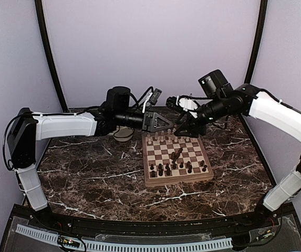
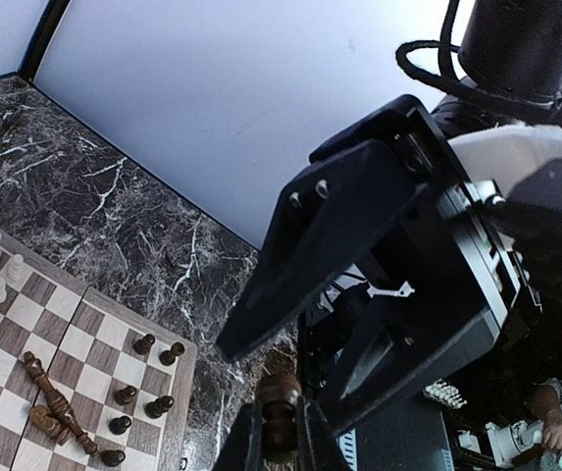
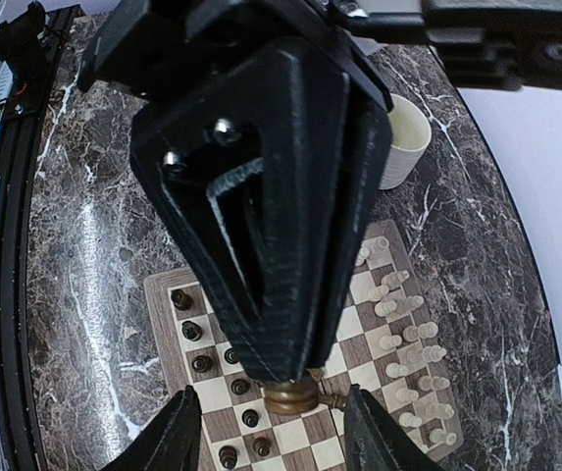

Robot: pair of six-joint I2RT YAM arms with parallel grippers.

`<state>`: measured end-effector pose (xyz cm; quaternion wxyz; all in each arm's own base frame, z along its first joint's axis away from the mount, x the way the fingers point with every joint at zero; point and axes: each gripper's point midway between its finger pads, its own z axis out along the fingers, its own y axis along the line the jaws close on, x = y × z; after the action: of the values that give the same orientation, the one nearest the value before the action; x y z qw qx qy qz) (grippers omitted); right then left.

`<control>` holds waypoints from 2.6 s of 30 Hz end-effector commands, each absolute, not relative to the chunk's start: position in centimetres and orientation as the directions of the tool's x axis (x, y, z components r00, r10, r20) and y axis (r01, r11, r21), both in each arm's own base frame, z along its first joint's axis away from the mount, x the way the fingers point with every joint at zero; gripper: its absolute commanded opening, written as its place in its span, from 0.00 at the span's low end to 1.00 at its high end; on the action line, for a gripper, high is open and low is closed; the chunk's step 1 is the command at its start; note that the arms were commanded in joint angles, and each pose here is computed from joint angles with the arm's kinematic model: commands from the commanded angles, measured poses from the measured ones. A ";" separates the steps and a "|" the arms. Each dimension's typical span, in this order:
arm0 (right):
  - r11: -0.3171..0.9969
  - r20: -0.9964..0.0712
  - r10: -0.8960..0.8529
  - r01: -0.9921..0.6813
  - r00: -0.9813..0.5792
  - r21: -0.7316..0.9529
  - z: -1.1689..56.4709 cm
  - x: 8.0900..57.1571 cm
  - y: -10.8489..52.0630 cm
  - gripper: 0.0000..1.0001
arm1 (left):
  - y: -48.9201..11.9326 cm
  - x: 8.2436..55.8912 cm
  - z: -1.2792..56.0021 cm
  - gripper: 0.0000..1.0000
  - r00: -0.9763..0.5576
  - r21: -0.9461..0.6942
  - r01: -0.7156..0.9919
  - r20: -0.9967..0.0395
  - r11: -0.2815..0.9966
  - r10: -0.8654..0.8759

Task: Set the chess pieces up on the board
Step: Pass from the left arm to the right, then pass from the right arm to the left

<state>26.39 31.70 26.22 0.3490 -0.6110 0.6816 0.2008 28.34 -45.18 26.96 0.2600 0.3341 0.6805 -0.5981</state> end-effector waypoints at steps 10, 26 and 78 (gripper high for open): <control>0.168 -0.697 -0.716 -0.960 0.038 -0.224 26.0 26.3 31.8 0.20 | -46.4 27.4 27.7 0.01 -0.641 -0.648 0.761 -0.747 0.022 0.177; 0.231 -0.738 -0.675 -0.952 -0.007 -0.202 26.7 27.0 30.5 0.04 | -45.9 28.3 28.7 0.33 -0.622 -0.617 0.783 -0.774 0.083 0.114; 0.468 -0.787 -0.566 -0.882 -0.245 -0.061 25.6 29.4 18.7 0.51 | -51.0 30.9 22.9 0.05 -0.481 -0.400 0.872 -0.807 0.283 0.342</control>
<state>30.02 21.82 25.52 0.3841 -0.5063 0.7526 0.1722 31.35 -50.04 25.75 0.2979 0.3460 0.7104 -0.5357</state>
